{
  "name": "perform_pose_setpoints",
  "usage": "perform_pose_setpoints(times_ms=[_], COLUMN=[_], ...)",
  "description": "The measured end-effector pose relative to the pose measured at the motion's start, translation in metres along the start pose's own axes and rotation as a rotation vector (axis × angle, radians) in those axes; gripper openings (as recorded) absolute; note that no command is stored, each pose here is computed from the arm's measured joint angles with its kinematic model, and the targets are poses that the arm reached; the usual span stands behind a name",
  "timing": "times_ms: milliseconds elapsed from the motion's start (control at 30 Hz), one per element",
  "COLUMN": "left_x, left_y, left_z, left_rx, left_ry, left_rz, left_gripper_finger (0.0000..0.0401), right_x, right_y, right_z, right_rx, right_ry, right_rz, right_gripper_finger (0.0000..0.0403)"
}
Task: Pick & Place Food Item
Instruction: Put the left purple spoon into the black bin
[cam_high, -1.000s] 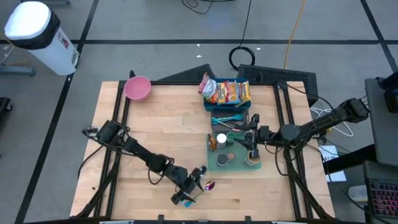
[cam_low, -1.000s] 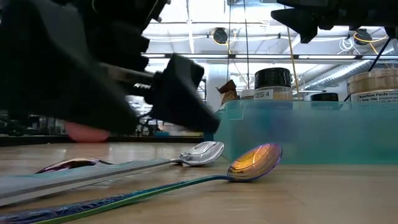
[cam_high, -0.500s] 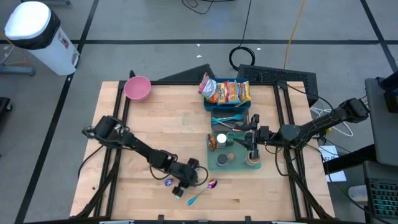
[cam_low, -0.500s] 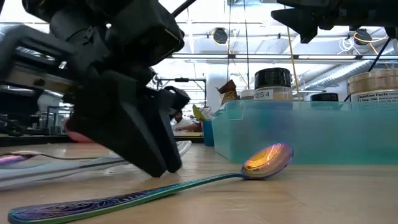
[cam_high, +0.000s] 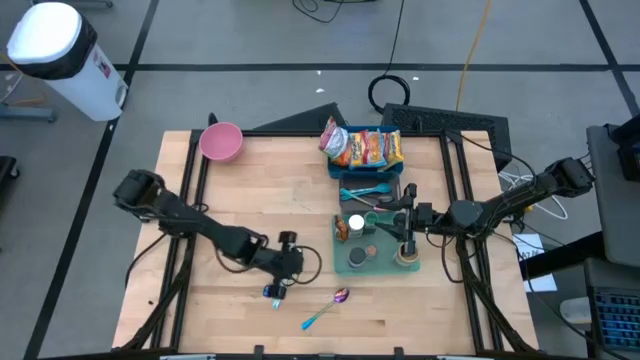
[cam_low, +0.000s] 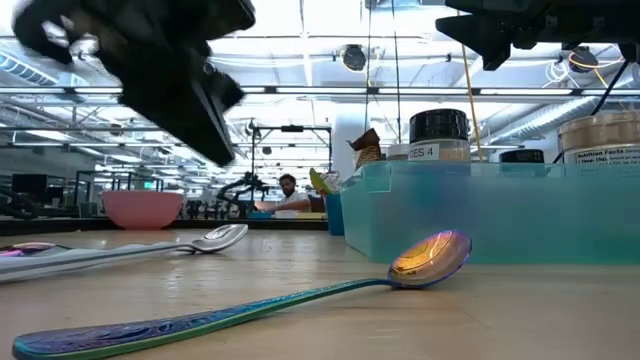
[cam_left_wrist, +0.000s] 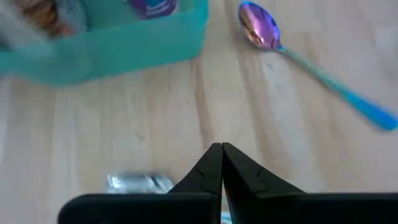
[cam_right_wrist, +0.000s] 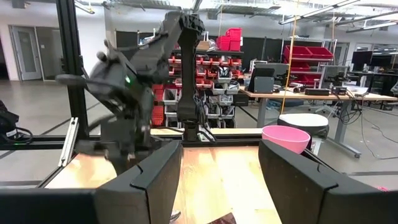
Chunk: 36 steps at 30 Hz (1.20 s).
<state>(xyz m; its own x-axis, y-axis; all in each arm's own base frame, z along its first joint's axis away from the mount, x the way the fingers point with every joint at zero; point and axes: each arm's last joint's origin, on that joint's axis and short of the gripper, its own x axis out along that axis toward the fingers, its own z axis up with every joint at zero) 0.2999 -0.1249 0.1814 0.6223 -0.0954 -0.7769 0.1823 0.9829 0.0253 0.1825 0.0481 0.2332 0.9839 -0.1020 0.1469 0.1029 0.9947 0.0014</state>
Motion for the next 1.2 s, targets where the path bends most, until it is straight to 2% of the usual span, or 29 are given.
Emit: perform_pose_setpoints(times_ms=[100, 200, 367, 567, 700, 800, 933, 1133, 1200], left_x=[-0.016, -0.020, -0.003, 0.018, 0.023, 0.023, 0.020, 0.012, 0.005], left_y=[-0.006, -0.016, -0.038, -0.046, -0.044, -0.041, -0.038, -0.029, -0.021], left_z=[-0.004, -0.013, -0.032, -0.045, -0.048, -0.052, -0.057, -0.048, -0.044], left_rx=[-0.229, -0.439, -0.549, -0.565, -0.566, -0.542, -0.511, -0.443, -0.424], left_ry=[0.041, 0.106, 0.213, 0.315, 0.344, 0.380, 0.440, 0.411, 0.389], left_rz=[0.004, 0.022, 0.063, 0.055, 0.069, 0.091, 0.125, 0.040, 0.054], left_gripper_finger=[0.0020, 0.0034, 0.0087, 0.0169, 0.0198, 0.0198, 0.0180, 0.0146, 0.0137], right_x=[0.000, 0.000, 0.000, 0.000, 0.000, 0.000, 0.000, 0.000, 0.000], right_y=[0.000, 0.000, 0.000, 0.000, 0.000, 0.000, 0.000, 0.000, 0.000], right_z=[0.000, -0.001, 0.000, 0.000, 0.000, 0.000, 0.000, 0.000, 0.000], right_rx=[0.000, -0.003, -0.001, 0.001, 0.001, 0.001, 0.001, 0.001, 0.001], right_ry=[0.002, 0.006, 0.004, -0.001, 0.000, 0.000, 0.000, 0.000, 0.000], right_rz=[0.000, 0.000, 0.000, 0.000, 0.000, 0.000, 0.001, 0.001, 0.000], right_gripper_finger=[0.0208, 0.0208, 0.0208, 0.0208, 0.0208, 0.0208, 0.0208, 0.0208, 0.0208])
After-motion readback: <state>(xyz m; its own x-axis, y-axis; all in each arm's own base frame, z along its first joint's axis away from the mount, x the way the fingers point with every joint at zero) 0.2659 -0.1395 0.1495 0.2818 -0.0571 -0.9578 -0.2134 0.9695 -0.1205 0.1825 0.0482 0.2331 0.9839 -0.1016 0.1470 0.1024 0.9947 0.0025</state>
